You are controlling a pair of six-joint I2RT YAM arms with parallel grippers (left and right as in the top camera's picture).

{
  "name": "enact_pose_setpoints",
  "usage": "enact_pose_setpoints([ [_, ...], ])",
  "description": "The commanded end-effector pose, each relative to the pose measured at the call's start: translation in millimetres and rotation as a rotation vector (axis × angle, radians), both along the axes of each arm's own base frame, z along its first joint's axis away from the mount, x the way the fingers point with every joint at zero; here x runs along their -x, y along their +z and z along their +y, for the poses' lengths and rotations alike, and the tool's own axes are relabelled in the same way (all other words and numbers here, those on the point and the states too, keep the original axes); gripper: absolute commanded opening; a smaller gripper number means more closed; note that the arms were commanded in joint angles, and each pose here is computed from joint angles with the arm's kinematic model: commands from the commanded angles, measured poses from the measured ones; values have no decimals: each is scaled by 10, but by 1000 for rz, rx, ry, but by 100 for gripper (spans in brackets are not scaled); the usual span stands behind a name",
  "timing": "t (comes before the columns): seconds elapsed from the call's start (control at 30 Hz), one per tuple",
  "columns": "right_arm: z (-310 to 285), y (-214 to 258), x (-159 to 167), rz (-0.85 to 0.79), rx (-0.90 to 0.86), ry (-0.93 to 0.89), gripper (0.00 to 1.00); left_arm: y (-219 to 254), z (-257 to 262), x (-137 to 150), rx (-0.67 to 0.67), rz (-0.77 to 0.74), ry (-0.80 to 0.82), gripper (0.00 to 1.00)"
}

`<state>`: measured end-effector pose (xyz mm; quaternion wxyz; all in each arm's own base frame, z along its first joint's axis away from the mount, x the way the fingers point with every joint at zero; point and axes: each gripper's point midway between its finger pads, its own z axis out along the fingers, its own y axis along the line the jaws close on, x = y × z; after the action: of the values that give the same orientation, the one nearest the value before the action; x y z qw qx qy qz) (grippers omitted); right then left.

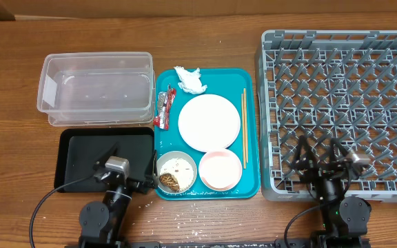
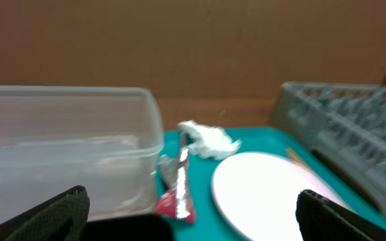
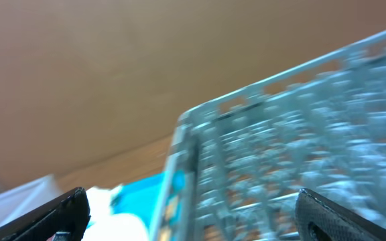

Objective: Sort waste into correct bins and load items into the dishwasher

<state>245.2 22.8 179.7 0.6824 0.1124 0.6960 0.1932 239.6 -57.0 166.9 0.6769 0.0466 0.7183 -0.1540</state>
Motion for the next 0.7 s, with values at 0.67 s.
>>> enact_pose_setpoints([
  [0.67,401,1169,55,459,17,249,100,1546,-602,209,164,502,-340,100],
])
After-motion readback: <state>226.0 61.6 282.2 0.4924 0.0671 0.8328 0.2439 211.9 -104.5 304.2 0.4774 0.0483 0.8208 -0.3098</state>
